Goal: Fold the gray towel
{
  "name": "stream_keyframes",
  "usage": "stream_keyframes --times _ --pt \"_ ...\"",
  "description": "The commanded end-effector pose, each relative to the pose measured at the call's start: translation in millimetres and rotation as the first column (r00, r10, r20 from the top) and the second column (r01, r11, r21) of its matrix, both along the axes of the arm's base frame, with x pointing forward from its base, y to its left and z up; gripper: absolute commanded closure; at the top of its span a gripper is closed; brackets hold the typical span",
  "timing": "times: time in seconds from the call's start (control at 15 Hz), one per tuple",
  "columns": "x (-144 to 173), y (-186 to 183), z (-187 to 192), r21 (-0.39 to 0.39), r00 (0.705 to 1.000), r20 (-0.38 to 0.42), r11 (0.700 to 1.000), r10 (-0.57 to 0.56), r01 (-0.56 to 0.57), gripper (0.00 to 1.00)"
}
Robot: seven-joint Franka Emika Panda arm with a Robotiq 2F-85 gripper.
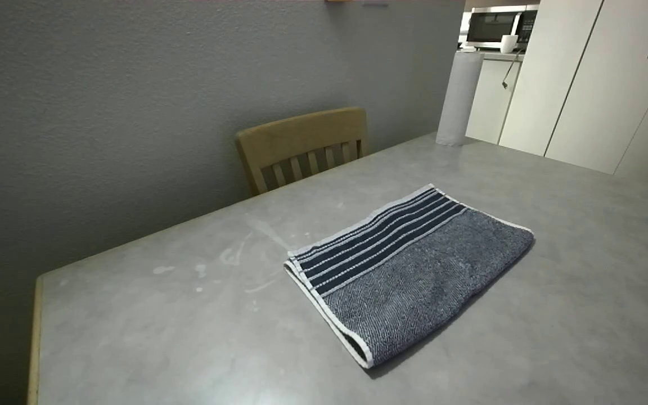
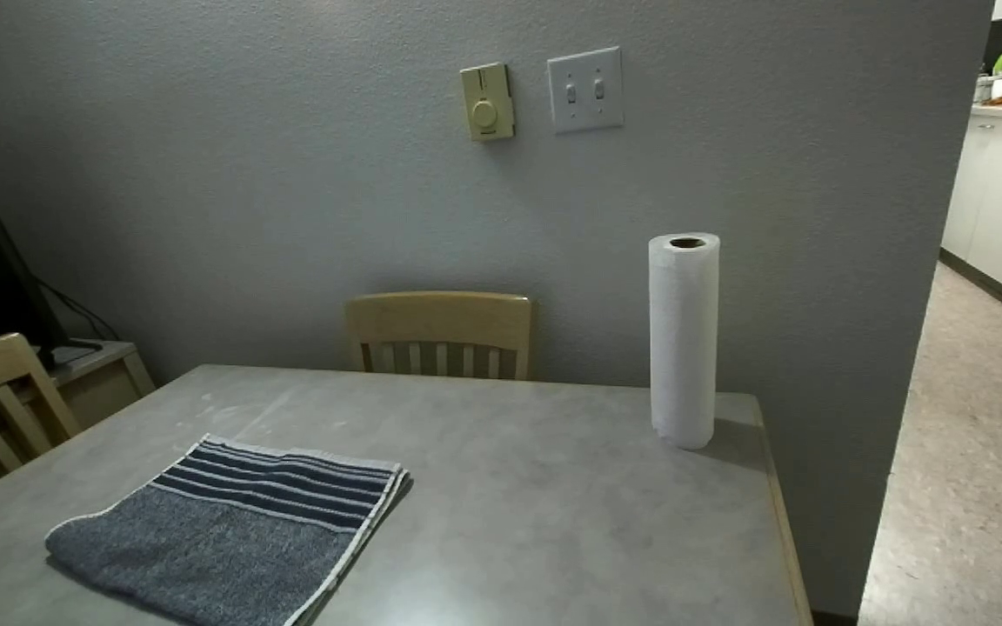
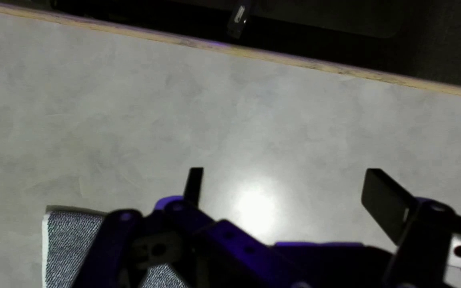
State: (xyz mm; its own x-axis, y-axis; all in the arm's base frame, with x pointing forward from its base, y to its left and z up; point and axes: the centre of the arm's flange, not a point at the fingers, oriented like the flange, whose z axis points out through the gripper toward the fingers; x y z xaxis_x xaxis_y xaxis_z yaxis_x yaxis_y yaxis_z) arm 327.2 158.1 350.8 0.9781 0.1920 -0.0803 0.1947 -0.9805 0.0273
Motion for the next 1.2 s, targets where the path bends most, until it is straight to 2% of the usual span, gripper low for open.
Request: stream_keyframes --times 0.0,0.2,0.53,0.6,0.8,1.13 --pt "7.2 1.8 -5.1 -0.010 1.000 -0.026 1.000 -0.017 0.016 0.00" --pt "21.9 5.0 -15.2 0.003 0.999 -0.030 0.999 -0.040 0.040 0.00" --pt "62.5 23.8 -54.6 0.051 0.999 0.028 0.998 -0.023 0.022 0.00" --pt "32.1 14.3 -29.9 0.041 0.999 0.033 0.999 -0.023 0.021 0.00" --pt "36.1 17.2 -38.4 0.043 1.000 0.021 0.999 -0.021 0.020 0.00" --pt "36.9 15.4 -35.1 0.048 0.998 0.053 0.999 -0.024 0.021 0.00"
